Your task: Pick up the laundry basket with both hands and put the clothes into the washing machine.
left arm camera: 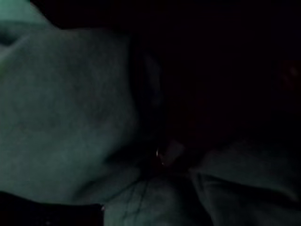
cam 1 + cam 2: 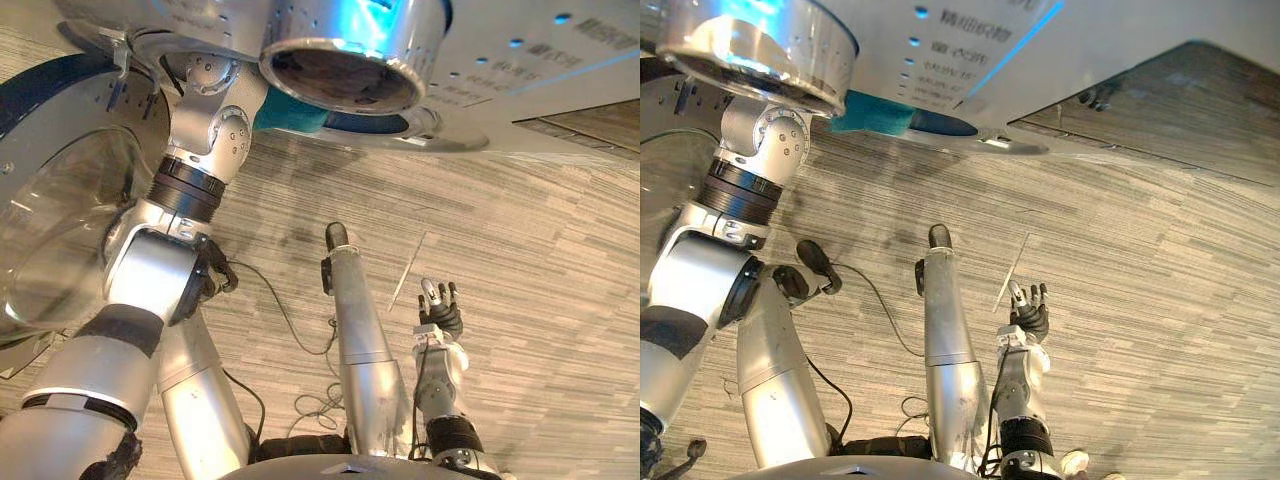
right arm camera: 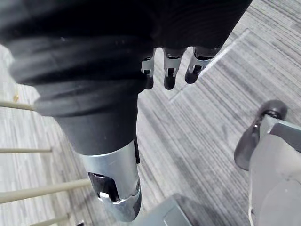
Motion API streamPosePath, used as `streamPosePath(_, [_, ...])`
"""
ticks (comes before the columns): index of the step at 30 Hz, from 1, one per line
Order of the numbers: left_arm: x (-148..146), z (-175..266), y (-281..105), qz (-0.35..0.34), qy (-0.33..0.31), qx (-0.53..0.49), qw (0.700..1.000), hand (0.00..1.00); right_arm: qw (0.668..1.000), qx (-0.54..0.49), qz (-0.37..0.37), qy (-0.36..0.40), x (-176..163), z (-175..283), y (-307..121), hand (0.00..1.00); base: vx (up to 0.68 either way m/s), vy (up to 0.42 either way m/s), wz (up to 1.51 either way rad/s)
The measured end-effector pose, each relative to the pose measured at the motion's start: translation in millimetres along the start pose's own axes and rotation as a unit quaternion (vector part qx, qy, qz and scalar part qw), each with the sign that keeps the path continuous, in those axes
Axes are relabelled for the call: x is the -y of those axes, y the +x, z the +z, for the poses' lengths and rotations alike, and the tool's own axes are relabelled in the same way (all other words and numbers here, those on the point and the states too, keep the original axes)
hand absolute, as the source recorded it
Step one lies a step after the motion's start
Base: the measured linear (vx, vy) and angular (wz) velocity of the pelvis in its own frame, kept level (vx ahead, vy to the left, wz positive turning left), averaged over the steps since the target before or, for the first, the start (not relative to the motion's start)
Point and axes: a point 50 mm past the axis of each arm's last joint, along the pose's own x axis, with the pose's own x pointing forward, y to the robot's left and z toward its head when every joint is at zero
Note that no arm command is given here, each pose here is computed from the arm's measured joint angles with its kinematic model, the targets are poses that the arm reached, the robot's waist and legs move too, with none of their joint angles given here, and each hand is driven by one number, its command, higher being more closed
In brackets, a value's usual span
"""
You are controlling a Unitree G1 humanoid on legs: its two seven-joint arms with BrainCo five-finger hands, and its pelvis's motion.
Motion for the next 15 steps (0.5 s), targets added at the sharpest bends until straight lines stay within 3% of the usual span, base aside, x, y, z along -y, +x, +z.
streamPosePath(3, [8, 6, 8, -0.002, 0.009, 0.004, 1.0, 1.0, 1.0, 0.01, -0.004, 0.006, 5, 7, 1, 0.0, -0.05, 0.08, 0.01])
streamPosePath(5, [1, 12, 11, 0.022, 0.066, 0.027, 0.997, 1.0, 1.0, 0.014, -0.012, 0.008, 9, 10, 1, 0.0, -0.07, 0.09, -0.08])
streamPosePath(7, [5, 18, 12, 0.029, 0.169, 0.071, 0.983, 1.0, 1.0, 0.014, -0.018, 0.006, 13, 10, -1, 0.0, -0.06, 0.069, -0.05])
streamPosePath(9, [31, 34, 11, -0.013, 0.335, 0.175, 0.926, 1.0, 0.999, 0.009, -0.03, 0.009, 19, 7, -4, 0.0, -0.07, 0.088, -0.02])
streamPosePath(10, [36, 33, 8, -0.037, 0.415, 0.213, 0.884, 1.0, 0.999, 0.008, -0.031, 0.01, 19, 6, -5, 0.0, -0.06, 0.106, -0.02])
streamPosePath(11, [47, 28, 1, -0.072, 0.498, 0.261, 0.824, 0.0, 0.999, 0.01, -0.033, 0.014, 20, 6, -5, 0.0, -0.04, 0.095, -0.02])
streamPosePath(12, [54, 24, -5, -0.096, 0.523, 0.284, 0.798, 0.0, 0.999, 0.011, -0.035, 0.02, 20, 5, -5, 0.0, -0.02, 0.092, -0.02])
streamPosePath(13, [61, 14, -11, -0.129, 0.577, 0.31, 0.744, 0.0, 0.999, 0.012, -0.036, 0.024, 21, 5, -5, 0.0, -0.01, 0.089, -0.04])
streamPosePath(15, [68, 5, -18, -0.169, 0.639, 0.346, 0.666, 0.0, 0.999, 0.011, -0.031, 0.027, 20, 3, -4, 0.0, -0.01, 0.079, -0.07])
